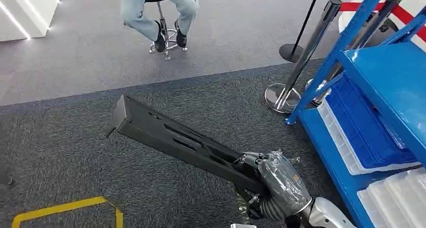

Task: Take the parts from the cabinet and place them on the table.

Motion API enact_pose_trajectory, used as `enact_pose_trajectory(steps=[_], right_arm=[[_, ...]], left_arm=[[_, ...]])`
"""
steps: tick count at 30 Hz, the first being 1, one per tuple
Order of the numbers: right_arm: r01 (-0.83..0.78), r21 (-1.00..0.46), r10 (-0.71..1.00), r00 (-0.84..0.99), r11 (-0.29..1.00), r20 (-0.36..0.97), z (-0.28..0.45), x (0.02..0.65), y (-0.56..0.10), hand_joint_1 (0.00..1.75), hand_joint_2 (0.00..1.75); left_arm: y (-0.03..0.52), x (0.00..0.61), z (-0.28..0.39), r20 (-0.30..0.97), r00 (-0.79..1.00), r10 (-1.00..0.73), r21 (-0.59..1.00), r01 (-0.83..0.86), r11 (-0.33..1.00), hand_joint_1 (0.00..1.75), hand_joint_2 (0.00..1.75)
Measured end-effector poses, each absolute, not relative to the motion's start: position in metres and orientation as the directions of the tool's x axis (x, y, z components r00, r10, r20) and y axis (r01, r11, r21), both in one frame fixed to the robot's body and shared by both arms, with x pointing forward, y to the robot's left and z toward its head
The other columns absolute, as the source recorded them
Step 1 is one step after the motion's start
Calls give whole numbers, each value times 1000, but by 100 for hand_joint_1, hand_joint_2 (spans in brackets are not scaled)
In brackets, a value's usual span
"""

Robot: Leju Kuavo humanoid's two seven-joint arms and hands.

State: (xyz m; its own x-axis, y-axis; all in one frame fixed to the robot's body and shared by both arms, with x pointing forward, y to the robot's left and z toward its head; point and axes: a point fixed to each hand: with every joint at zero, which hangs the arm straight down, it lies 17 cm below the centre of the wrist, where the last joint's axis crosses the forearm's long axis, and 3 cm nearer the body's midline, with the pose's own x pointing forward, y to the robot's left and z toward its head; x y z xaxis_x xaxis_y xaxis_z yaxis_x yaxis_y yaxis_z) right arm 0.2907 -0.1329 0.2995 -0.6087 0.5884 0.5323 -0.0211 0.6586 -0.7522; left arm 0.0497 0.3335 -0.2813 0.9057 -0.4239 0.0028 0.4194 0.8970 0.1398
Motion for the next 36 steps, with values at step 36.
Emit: enact_pose_trajectory(steps=[36], right_arm=[[-33, -767, 601, -600, 641, 528, 296, 291, -135, 175, 175]], left_arm=[[342, 49, -281, -15, 904, -428, 149, 425, 893, 0, 175]])
